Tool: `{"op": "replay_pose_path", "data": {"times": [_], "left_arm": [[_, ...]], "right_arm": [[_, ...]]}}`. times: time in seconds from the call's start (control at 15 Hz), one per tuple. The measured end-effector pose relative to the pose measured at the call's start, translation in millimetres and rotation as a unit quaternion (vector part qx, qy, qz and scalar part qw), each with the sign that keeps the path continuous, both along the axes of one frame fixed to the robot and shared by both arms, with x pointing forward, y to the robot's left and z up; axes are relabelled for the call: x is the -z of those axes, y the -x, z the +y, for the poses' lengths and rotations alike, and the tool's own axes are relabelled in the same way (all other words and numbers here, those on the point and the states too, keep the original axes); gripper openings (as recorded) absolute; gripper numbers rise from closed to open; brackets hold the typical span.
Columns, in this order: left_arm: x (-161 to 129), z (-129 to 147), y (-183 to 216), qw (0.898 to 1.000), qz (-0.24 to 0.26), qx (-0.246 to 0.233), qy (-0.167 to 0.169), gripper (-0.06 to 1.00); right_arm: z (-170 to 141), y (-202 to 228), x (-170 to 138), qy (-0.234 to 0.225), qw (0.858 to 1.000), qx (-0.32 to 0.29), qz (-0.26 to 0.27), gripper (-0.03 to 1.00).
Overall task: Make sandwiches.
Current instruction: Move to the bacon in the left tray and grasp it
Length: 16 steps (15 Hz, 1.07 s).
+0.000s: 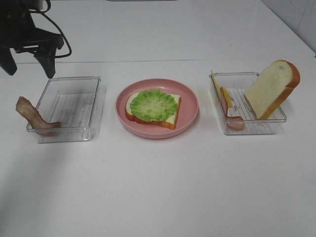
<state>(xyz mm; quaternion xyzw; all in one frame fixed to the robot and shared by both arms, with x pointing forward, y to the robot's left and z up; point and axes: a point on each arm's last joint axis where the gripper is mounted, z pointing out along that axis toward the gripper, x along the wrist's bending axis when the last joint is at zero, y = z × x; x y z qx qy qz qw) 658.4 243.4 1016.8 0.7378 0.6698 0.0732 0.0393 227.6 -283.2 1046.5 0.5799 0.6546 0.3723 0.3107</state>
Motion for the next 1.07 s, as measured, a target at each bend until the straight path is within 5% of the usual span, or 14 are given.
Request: {"op": "replay_pose_path", "data": {"times": [0.33,0.67,1.07], "left_arm": [[33.9,30.5,19.5,0.997,0.064,-0.037,-0.005,0.75],[50.6,20.8,9.6,0.997,0.003,-0.056,0.061,0.75],[69.1,19.2,5.1,0.996,0.015,-0.058,0.067,0.47]], "right_arm": [[0.0,0.0,0.0,0.0,1.0,0.0,0.0,0.79],[0.0,0.0,0.0,0.0,1.0,0.0,0.0,0.79],[0.0,0.0,0.0,0.0,1.0,0.0,0.0,0.79]]}}
